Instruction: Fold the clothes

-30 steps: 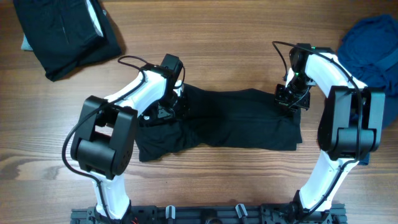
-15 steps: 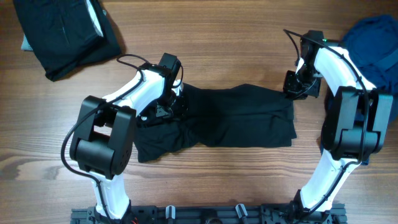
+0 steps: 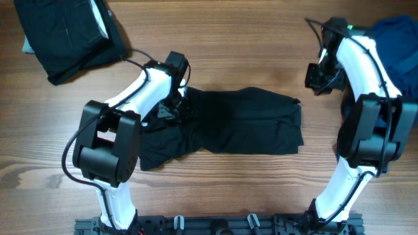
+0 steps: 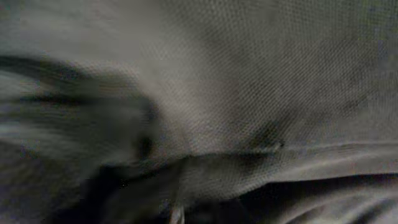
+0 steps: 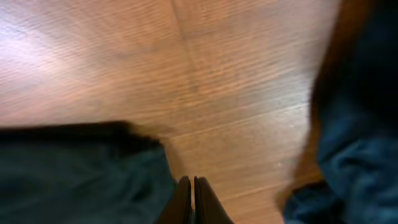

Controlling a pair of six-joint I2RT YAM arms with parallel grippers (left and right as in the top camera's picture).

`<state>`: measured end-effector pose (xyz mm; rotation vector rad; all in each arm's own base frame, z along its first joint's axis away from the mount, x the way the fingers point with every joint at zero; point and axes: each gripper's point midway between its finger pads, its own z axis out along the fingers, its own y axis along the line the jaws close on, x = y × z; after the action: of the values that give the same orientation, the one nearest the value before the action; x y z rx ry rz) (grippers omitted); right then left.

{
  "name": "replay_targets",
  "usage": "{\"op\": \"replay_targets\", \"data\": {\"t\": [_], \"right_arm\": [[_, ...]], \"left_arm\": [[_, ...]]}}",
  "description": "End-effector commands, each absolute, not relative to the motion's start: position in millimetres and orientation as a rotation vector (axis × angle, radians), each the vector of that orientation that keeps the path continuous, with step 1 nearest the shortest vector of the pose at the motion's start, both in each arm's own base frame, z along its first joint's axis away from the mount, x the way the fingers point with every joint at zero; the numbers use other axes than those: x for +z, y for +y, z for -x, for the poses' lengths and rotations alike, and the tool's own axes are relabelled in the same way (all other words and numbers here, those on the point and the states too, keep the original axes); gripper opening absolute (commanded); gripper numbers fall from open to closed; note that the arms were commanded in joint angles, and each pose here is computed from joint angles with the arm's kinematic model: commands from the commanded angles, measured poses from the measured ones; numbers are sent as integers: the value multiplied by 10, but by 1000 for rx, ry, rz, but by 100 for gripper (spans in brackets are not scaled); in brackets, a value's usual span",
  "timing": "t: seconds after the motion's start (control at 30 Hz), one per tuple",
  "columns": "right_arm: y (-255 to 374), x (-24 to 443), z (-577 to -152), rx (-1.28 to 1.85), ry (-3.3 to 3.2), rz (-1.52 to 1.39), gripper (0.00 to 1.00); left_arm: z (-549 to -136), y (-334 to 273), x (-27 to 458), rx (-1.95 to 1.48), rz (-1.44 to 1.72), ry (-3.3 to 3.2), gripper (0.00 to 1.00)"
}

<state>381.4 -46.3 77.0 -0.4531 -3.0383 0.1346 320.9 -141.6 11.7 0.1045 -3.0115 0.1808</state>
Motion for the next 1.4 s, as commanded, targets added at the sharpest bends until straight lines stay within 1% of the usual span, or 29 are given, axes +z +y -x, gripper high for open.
{"op": "replay_targets", "data": {"t": [0.0, 0.07, 0.1, 0.23, 0.3, 0.4, 0.53, 0.63, 0.7, 0.8, 0.9, 1.1, 1.23, 1.37], "right_arm": [[-202, 1372, -3879, -43, -3153, 389, 4], [-84, 1601, -3816, -108, -3195, 365, 4], [-45, 1725, -3771, -123, -3219, 354, 4], [133, 2075, -3505, -147, -3255, 293, 4], [331, 2198, -3363, -219, -3254, 224, 5], [573, 2226, -3200, -239, -3244, 110, 4], [971, 2004, -3059, -320, -3181, -49, 4], [1319, 1674, -3002, -429, -3133, -150, 4], [1443, 1428, -2948, -456, -3106, -120, 4], [1542, 1121, -2851, -518, -3060, -97, 4], [1553, 906, -2734, -541, -3017, -74, 5], [1476, 577, -2553, -495, -2978, 6, 4], [1380, 434, -2515, -414, -2983, 118, 4], [1380, 372, -2512, -418, -2984, 164, 4]], "left_arm": [[-3452, -1211, 494, 25, -96, -3132, 22], [-3442, -1228, 637, 33, -88, -3146, 29], [-3433, -1240, 716, 42, -82, -3158, 39], [-3336, -1373, 933, 149, -59, -3169, 56], [-3224, -1503, 1036, 254, -37, -3138, 57], [-3046, -1702, 1109, 370, 5, -3070, 53], [-2866, -1922, 1046, 376, 100, -3028, 51], [-2773, -2041, 955, 361, 86, -3018, 44], [-2725, -2095, 886, 359, 82, -3015, 37], [-2674, -2143, 736, 357, 55, -3012, 27], [-2590, -2157, 588, 368, 45, -2988, 21], [-2347, -2040, 279, 326, 22, -2930, 20], [-2331, -1848, 158, 186, -12, -2963, 22], [-2340, -1787, 134, 139, -9, -2977, 22]]}}
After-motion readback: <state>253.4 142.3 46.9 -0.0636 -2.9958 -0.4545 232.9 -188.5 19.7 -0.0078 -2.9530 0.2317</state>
